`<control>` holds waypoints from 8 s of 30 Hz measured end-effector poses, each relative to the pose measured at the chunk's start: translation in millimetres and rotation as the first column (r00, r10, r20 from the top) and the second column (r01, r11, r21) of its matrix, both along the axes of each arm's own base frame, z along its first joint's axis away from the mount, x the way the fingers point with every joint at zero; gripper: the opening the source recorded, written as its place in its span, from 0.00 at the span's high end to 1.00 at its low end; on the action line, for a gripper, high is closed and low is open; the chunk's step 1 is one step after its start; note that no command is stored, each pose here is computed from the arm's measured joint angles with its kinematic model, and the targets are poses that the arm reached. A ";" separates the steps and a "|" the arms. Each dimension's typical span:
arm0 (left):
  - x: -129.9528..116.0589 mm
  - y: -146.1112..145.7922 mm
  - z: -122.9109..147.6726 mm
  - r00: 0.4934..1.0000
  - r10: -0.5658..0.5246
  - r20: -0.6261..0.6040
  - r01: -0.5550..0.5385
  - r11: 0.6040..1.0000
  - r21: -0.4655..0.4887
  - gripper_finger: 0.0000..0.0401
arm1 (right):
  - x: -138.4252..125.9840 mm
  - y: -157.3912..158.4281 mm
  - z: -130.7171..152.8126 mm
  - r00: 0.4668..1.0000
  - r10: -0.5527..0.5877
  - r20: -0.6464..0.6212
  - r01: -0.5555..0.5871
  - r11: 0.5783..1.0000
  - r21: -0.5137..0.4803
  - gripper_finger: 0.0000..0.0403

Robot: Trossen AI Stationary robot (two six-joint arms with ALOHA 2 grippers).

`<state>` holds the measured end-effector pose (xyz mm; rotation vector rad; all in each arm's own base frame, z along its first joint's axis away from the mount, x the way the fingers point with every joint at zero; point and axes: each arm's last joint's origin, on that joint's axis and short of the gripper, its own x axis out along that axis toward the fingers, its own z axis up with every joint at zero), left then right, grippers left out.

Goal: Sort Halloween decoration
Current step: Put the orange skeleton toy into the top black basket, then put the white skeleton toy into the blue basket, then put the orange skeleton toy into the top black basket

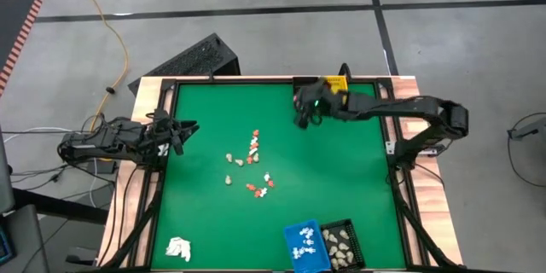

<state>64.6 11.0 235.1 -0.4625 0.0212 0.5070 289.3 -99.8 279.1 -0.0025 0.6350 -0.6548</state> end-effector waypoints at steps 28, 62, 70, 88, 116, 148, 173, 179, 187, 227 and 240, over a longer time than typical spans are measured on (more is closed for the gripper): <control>-0.8 1.2 -0.5 0.999 0.044 -0.019 -0.043 0.999 0.031 0.70 | -14.9 -107.2 -78.0 0.950 -0.293 -0.110 0.312 0.911 0.268 0.64; -0.2 -0.3 -3.1 0.999 -0.014 -0.040 0.014 1.000 0.016 0.70 | 96.8 148.0 -112.9 0.920 0.381 0.092 -0.392 0.895 0.213 0.58; -0.1 -0.3 -3.2 0.999 -0.011 -0.031 0.011 1.000 -0.002 0.70 | 101.3 165.8 -132.0 0.937 0.326 0.127 -0.348 0.905 0.246 0.58; -0.2 -0.2 -3.3 0.999 -0.008 -0.031 0.008 1.000 -0.004 0.70 | 96.6 175.6 -149.2 0.966 0.248 0.077 -0.260 0.910 0.322 0.63; -0.2 -0.2 -3.2 1.000 -0.006 -0.029 0.006 1.000 -0.006 0.70 | 82.3 176.7 -93.4 0.942 0.309 0.133 -0.332 0.915 0.227 0.99; -1.0 1.2 -2.9 0.998 0.048 -0.026 -0.048 0.999 0.004 0.70 | -13.4 311.4 -50.0 0.852 0.498 0.161 -0.387 0.391 0.835 0.93; -1.0 1.3 -2.9 0.998 0.048 -0.032 -0.047 0.999 0.013 0.70 | 8.3 276.2 -50.3 0.780 0.603 0.166 -0.529 0.496 0.688 0.73; -1.1 1.3 -2.9 0.998 0.048 -0.032 -0.047 0.999 0.013 0.70 | 36.5 229.0 -45.4 0.717 0.676 0.169 -0.672 0.607 0.424 0.73; -1.0 1.1 -3.0 0.999 0.042 -0.032 -0.042 0.999 0.011 0.70 | 53.5 178.7 -44.5 0.683 0.728 0.066 -0.723 0.659 0.207 0.73; -1.8 1.4 -5.3 0.997 0.055 -0.052 -0.055 0.998 0.002 0.70 | 92.5 161.9 -142.9 0.620 0.772 -0.136 -0.742 0.634 0.218 0.74; -1.8 1.3 -5.9 0.997 0.052 -0.053 -0.053 0.999 -0.009 0.70 | 91.2 160.3 -142.6 0.657 0.744 -0.122 -0.704 0.663 0.255 0.98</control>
